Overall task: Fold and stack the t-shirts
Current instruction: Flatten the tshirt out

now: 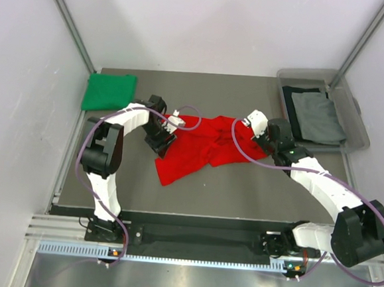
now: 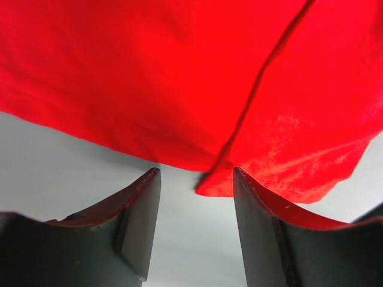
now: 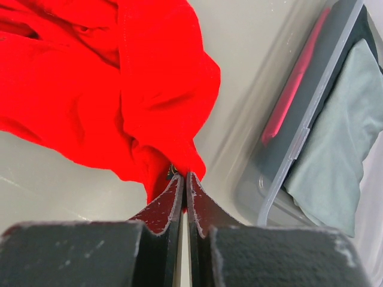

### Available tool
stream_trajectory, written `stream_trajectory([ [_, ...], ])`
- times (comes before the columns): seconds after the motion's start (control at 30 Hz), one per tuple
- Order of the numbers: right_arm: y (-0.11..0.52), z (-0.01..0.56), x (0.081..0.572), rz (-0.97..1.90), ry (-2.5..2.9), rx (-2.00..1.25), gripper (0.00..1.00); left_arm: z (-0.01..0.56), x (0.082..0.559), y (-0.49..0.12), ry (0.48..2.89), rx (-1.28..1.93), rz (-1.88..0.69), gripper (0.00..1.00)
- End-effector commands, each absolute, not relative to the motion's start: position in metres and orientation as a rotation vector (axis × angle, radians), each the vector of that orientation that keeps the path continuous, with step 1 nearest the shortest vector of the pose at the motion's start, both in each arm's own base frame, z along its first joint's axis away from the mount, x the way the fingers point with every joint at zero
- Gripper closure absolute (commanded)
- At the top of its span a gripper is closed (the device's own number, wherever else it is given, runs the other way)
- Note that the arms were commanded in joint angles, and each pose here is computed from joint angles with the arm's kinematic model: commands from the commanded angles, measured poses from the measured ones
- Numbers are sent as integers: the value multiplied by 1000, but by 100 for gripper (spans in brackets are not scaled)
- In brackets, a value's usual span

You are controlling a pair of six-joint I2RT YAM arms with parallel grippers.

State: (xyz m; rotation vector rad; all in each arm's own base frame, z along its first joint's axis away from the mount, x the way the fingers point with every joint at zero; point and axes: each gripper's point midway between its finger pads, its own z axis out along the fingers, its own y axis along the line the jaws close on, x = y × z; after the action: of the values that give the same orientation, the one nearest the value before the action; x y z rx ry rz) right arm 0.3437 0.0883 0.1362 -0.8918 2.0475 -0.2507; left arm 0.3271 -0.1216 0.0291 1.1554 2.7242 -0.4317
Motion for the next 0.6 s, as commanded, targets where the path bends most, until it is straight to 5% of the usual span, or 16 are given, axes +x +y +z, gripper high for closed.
stream_trajectory([
  [0.0,90,144,349,-224,2022,-850,100,34,311,-124,2737,1164,-499,45],
  [0.23,90,143,347,-226,2019,-853,100,20,283,-119,2801,1185,-551,57],
  [0.27,90,143,348,-226,2020,-850,100,19,278,-119,2810,1183,-569,63],
  [0.3,90,143,348,-226,2020,-850,100,20,273,-119,2821,1189,-590,87],
  [0.33,89,144,348,-229,2018,-848,100,24,271,-120,2820,1189,-608,98],
  [0.57,83,147,350,-253,2009,-821,100,100,256,-149,2582,1292,-749,100],
])
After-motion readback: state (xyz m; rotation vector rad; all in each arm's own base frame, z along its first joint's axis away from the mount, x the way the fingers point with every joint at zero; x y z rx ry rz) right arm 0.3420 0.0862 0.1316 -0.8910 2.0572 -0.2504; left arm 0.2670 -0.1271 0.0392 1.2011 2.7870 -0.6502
